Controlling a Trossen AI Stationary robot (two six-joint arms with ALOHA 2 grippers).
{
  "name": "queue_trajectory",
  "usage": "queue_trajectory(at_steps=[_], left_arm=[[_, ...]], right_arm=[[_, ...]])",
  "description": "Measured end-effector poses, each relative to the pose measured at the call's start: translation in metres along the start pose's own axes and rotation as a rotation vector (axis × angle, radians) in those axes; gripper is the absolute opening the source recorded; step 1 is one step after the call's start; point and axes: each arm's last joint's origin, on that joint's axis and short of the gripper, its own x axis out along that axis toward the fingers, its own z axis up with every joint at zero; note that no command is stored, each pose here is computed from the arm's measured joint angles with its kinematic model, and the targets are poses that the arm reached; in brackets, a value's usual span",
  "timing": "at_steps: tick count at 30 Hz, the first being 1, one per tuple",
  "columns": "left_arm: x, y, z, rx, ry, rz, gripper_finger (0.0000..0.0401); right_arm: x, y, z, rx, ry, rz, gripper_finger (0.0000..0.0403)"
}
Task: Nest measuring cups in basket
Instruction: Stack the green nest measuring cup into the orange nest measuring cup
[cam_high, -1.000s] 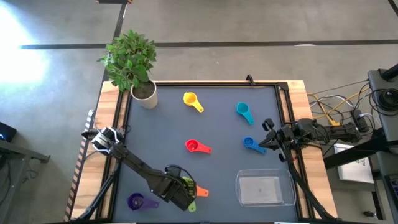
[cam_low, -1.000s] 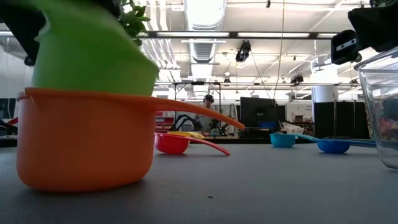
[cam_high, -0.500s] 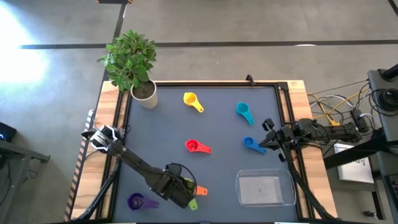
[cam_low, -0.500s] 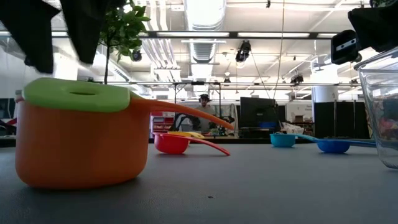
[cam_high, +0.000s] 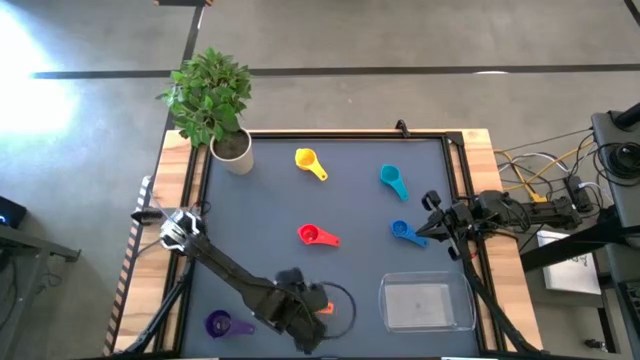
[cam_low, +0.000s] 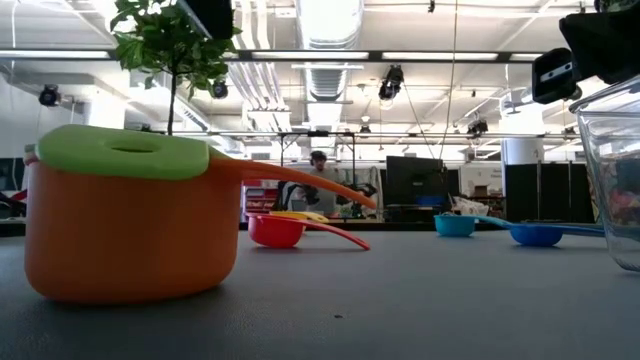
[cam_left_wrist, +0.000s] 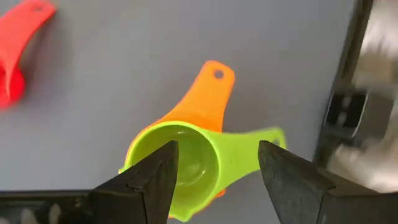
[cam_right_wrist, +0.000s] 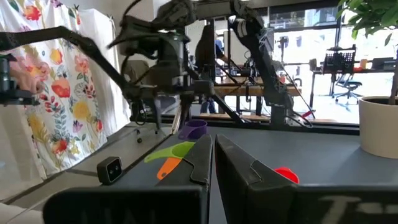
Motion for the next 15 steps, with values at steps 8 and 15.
queue_trajectory(at_steps=[8,15], left_arm=[[0.022,-0.013,0.004,0.292,0.164,0.121,0.0209],[0.033,-0.014,-0.005,0.359,0.239,0.049,0.0264]], right_arm=[[0.000,0.000,0.000,0.000,0.000,0.000,0.0009],[0.000,0.000,0.000,0.000,-0.001,-0.007,0.0009]])
